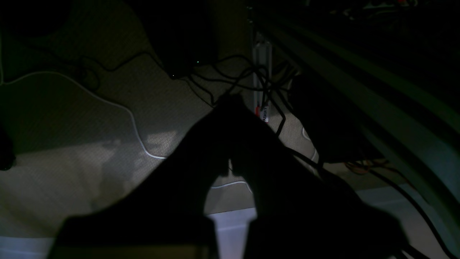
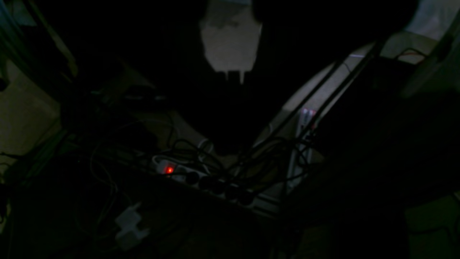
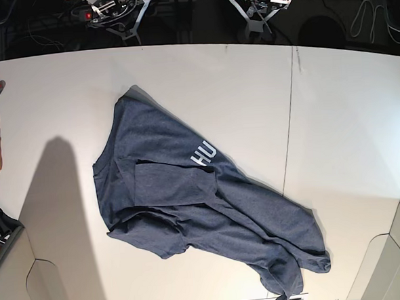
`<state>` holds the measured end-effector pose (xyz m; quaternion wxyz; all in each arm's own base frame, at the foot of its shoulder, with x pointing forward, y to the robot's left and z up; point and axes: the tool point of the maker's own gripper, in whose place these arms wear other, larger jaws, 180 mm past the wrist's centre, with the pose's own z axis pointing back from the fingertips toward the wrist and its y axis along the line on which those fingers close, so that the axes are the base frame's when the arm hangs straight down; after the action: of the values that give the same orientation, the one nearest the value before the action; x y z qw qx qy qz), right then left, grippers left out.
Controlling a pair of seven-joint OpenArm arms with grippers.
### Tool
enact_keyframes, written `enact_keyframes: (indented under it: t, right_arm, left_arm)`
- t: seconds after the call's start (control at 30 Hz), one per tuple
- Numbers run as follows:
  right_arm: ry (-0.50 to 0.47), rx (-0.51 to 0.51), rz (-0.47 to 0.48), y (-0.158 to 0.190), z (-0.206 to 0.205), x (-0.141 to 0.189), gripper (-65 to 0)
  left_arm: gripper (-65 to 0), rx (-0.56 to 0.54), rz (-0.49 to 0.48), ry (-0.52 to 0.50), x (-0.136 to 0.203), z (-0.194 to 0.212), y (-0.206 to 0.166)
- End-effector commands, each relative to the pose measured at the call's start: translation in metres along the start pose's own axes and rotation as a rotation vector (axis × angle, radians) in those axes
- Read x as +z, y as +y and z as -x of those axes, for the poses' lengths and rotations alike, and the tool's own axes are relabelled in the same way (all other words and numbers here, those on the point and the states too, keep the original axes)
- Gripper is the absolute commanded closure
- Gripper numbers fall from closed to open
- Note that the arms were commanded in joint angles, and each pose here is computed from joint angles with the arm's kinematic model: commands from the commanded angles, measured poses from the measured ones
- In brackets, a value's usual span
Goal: Layout the t-shirt on the table in an organized manner, then fold the t-shirt properly
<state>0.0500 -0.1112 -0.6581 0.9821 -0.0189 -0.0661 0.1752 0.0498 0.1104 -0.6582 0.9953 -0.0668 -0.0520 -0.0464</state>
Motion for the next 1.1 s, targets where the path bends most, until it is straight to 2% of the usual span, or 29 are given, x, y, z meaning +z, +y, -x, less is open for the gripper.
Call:
enact_keyframes:
  t: [0.0,0.87,0.97,1.07]
  right_arm:
    - [-0.016,0.003,0.008,-0.003,-0.005,0.000,0.0]
    - [-0.015,0.003,0.009,-0.003,-0.005,0.000,0.0]
    - [-0.021,-0.002,0.047,-0.009,-0.006,0.001,0.0]
    - [-0.042,-0.011,0.106,-0.017,-0.007,0.004,0.0]
  left_arm:
    - [0.0,-0.003,0.007,-0.015,0.000,-0.005,-0.001]
    - [0.0,-0.003,0.007,-0.015,0.000,-0.005,-0.001]
    - [0.0,0.005,0.001,-0.020,0.001,-0.005,0.000]
    - [0.0,0.031,-0.063,-0.038,0.004,0.001,0.011]
